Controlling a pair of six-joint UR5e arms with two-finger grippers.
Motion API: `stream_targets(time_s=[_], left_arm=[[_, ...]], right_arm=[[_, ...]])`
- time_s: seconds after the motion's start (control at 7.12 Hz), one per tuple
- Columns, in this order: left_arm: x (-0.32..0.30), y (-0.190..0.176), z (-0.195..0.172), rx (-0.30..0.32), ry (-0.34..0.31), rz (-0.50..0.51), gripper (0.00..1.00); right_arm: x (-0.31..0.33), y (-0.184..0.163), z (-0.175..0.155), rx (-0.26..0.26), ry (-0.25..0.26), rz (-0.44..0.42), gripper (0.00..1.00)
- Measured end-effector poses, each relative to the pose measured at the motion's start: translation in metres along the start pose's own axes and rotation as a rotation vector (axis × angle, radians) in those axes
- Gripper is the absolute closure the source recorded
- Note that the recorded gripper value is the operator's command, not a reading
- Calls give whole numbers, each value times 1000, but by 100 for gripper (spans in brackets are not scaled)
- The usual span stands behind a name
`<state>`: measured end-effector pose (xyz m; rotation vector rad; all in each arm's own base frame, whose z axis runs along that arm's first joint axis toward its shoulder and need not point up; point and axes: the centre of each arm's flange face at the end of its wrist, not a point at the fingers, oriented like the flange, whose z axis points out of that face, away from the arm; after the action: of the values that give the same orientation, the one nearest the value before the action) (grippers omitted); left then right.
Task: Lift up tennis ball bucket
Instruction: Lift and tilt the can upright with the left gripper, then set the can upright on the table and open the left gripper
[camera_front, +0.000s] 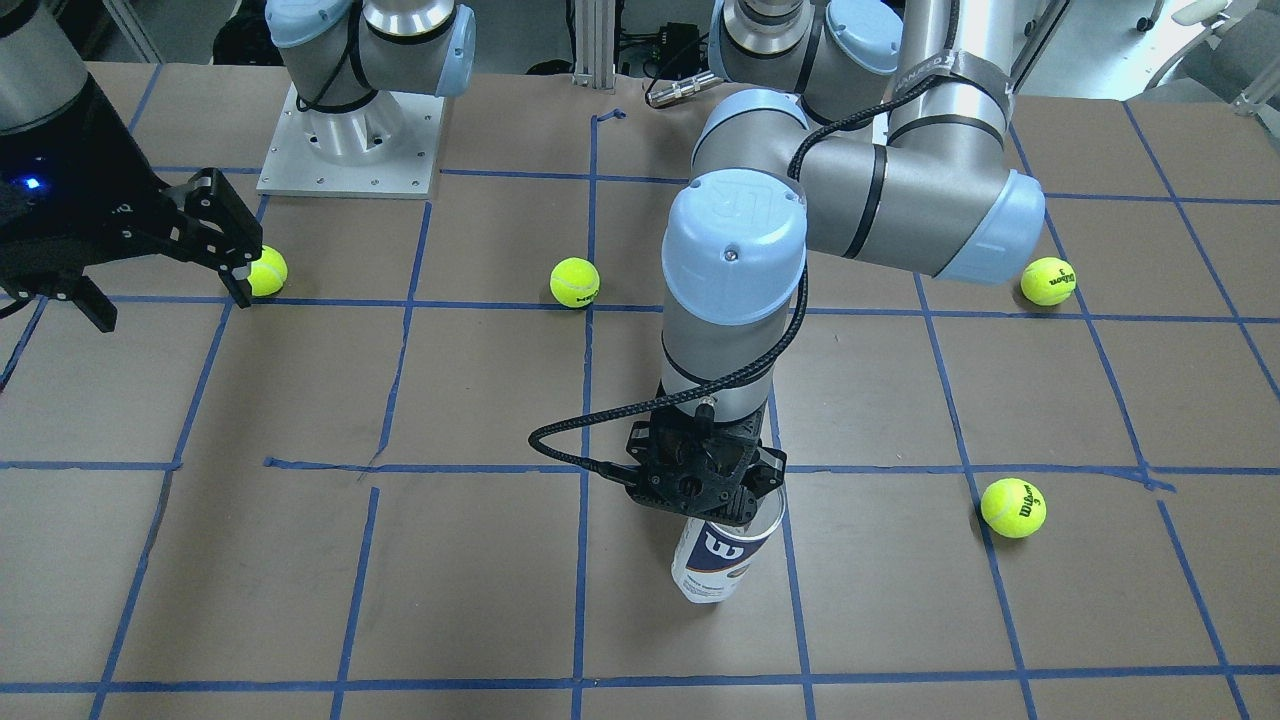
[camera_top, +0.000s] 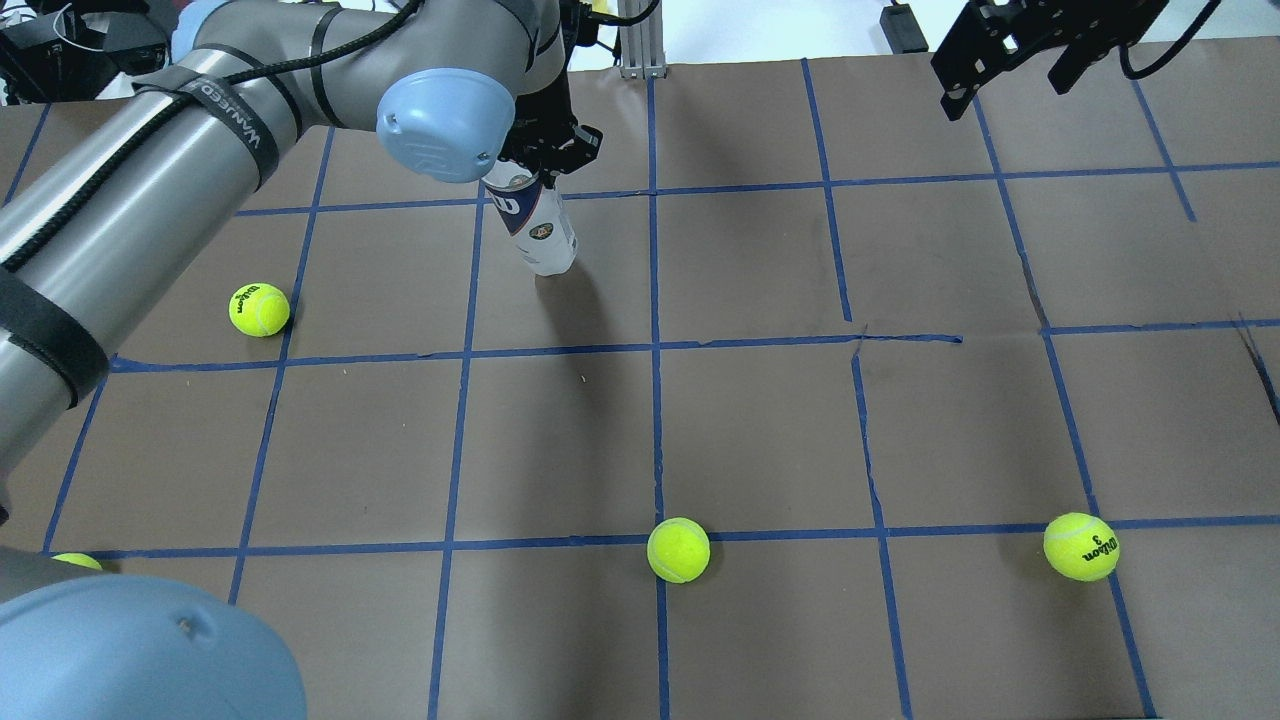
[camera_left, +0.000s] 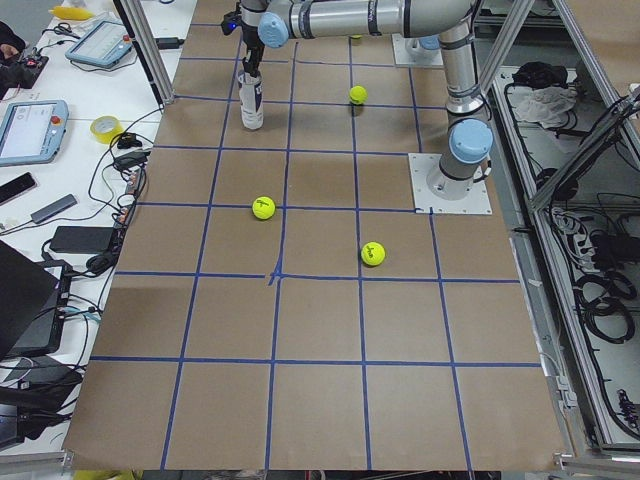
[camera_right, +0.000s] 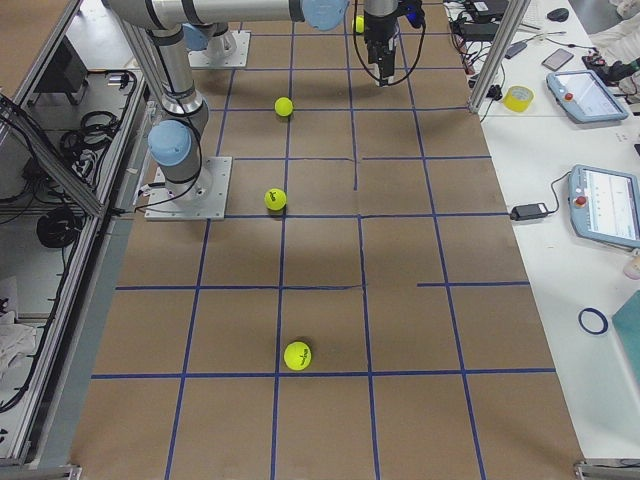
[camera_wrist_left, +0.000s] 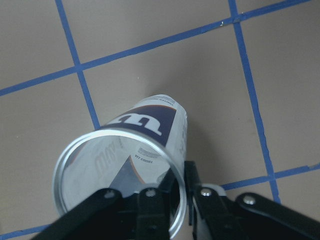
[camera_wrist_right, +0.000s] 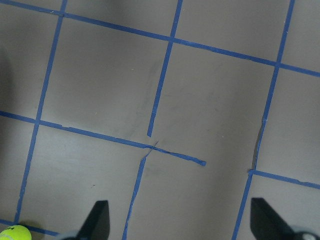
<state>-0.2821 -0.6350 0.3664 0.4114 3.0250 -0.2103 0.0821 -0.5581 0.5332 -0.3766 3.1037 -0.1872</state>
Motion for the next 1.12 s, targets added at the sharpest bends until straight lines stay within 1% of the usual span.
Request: stream_targets(time_s=[0.14, 0.28, 0.42, 0.56, 0.7, 0.84, 0.98, 1.12], left_arm=[[1, 0, 3, -4, -1, 2, 93], [1, 0, 6, -9, -1, -2, 66], [3, 1, 10, -7, -1, -11, 31], [5, 1, 15, 10, 0, -19, 2], [6, 2, 17, 35, 0, -23, 0], [6, 2, 10, 65, 2, -24, 0], [6, 4, -10, 97, 3, -23, 0], [4, 9, -35, 110, 2, -22, 0]], right_arm=[[0, 0, 1, -1, 0, 0, 0], [0, -1, 2, -1, -1, 0, 0], [0, -1, 2, -1, -1, 0, 0], [0, -1, 1, 0, 1, 3, 0], [0, 0, -1, 3, 3, 8, 0], [-1, 2, -5, 10, 7, 22, 0], [-2, 5, -13, 22, 13, 61, 0], [-4, 10, -21, 32, 20, 119, 0]])
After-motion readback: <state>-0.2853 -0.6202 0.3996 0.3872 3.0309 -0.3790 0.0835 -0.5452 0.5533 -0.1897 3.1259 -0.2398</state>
